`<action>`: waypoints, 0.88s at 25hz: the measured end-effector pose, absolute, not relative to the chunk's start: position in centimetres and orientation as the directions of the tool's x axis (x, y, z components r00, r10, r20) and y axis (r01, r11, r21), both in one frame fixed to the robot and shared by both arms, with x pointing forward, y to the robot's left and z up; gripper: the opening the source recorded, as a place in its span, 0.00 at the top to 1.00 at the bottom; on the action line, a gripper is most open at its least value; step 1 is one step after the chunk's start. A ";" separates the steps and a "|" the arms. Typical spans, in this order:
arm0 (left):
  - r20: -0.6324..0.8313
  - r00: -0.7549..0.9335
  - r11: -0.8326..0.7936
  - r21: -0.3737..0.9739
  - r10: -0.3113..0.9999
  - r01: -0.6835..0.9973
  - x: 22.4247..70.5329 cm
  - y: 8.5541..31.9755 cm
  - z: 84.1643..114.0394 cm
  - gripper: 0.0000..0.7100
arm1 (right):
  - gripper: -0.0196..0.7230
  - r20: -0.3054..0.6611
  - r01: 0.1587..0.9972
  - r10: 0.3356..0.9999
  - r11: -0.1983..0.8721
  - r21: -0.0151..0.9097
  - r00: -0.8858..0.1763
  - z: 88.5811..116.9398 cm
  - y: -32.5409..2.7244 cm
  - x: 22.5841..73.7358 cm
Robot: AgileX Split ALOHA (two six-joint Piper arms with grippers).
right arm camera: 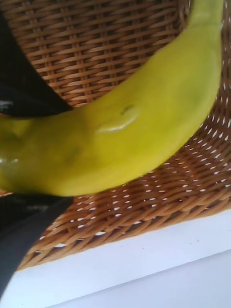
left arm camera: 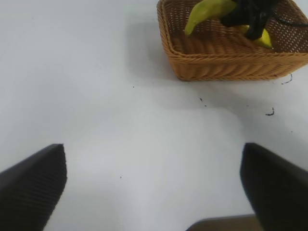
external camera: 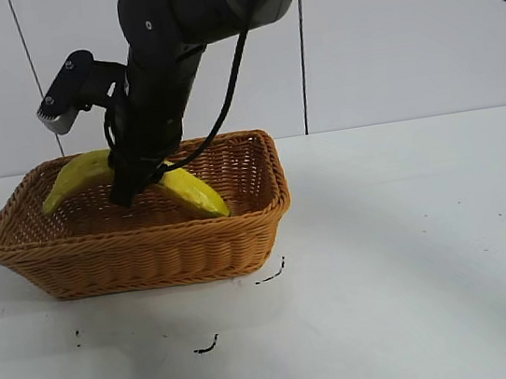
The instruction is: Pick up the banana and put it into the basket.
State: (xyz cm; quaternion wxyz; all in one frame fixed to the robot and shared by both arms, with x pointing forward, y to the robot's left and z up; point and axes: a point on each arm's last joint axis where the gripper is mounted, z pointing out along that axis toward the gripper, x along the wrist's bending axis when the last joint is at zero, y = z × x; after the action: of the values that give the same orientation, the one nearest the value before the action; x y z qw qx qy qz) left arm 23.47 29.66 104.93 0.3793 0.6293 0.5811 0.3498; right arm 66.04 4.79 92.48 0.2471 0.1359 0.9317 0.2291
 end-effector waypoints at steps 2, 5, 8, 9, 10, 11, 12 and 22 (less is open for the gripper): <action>-0.001 0.080 -0.037 0.884 0.997 0.466 23.5 29.7 104.9 0.02 | 0.11 -0.393 0.149 0.374 0.855 0.497 -0.840 92.6 4.8 66.0; -0.001 0.080 -0.037 0.884 0.997 0.466 23.5 29.7 104.9 0.02 | 0.06 -0.360 0.204 0.421 0.837 0.507 -0.832 93.6 4.5 65.8; -0.001 0.080 -0.037 0.884 0.997 0.466 23.5 29.7 104.9 0.02 | 0.05 -0.293 0.313 0.532 0.772 0.553 -0.794 96.5 4.1 65.3; -0.001 0.080 -0.037 0.884 0.997 0.466 23.5 29.7 104.9 0.02 | 0.05 -0.267 0.352 0.573 0.741 0.572 -0.775 97.8 4.0 65.2; -0.001 0.080 -0.037 0.884 0.997 0.466 23.5 29.7 104.9 0.02 | 0.05 -0.241 0.386 0.610 0.711 0.588 -0.755 99.0 3.8 65.0; -0.001 0.080 -0.037 0.884 0.997 0.466 23.5 29.7 104.9 0.02 | 0.05 -0.215 0.422 0.642 0.683 0.596 -0.736 100.3 3.5 64.9; -0.001 0.080 -0.037 0.884 0.997 0.466 23.5 29.7 104.9 0.02 | 0.05 -0.184 0.461 0.677 0.650 0.603 -0.713 101.5 3.1 64.9; -0.001 0.080 -0.037 0.884 0.997 0.466 23.5 29.7 104.9 0.02 | 0.05 0.034 0.781 0.876 0.412 0.469 -0.482 105.6 -6.3 68.3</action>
State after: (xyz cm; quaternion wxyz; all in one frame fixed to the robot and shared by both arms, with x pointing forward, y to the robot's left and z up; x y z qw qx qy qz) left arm 23.47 29.66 104.93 0.3793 0.6293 0.5811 0.3498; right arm 68.34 -6.30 105.63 0.1089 0.4973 0.8331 0.2164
